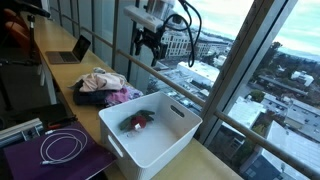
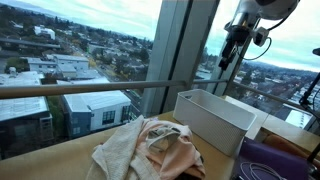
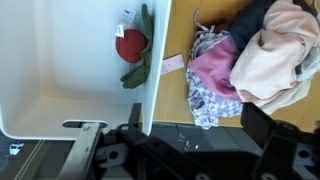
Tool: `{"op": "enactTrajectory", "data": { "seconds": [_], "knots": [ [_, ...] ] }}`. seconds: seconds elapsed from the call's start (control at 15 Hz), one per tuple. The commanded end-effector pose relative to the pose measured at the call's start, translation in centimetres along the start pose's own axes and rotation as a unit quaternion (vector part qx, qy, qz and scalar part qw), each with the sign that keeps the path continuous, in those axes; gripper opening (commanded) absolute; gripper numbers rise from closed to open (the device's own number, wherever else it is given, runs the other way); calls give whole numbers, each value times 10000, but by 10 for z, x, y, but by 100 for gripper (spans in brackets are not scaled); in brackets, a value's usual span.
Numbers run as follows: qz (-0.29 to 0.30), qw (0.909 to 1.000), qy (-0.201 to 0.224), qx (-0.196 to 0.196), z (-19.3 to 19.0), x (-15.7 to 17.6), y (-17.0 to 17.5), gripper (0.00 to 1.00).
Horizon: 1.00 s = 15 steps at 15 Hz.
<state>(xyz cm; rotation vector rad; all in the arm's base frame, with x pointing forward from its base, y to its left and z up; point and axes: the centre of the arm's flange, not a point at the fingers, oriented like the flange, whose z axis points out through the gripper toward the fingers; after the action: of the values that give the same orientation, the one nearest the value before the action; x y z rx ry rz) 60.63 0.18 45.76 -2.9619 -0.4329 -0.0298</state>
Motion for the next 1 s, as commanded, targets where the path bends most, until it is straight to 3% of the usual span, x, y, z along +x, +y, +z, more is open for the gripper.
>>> {"op": "enactTrajectory", "data": {
  "seconds": [0.0, 0.67, 0.93],
  "knots": [
    [-25, 10000, 56, 59, 57, -1, 15, 100],
    [-248, 9992, 83, -290, 134, 14, 48, 100],
    [-208, 9989, 27, -421, 151, 6, 79, 100]
  ]
}}
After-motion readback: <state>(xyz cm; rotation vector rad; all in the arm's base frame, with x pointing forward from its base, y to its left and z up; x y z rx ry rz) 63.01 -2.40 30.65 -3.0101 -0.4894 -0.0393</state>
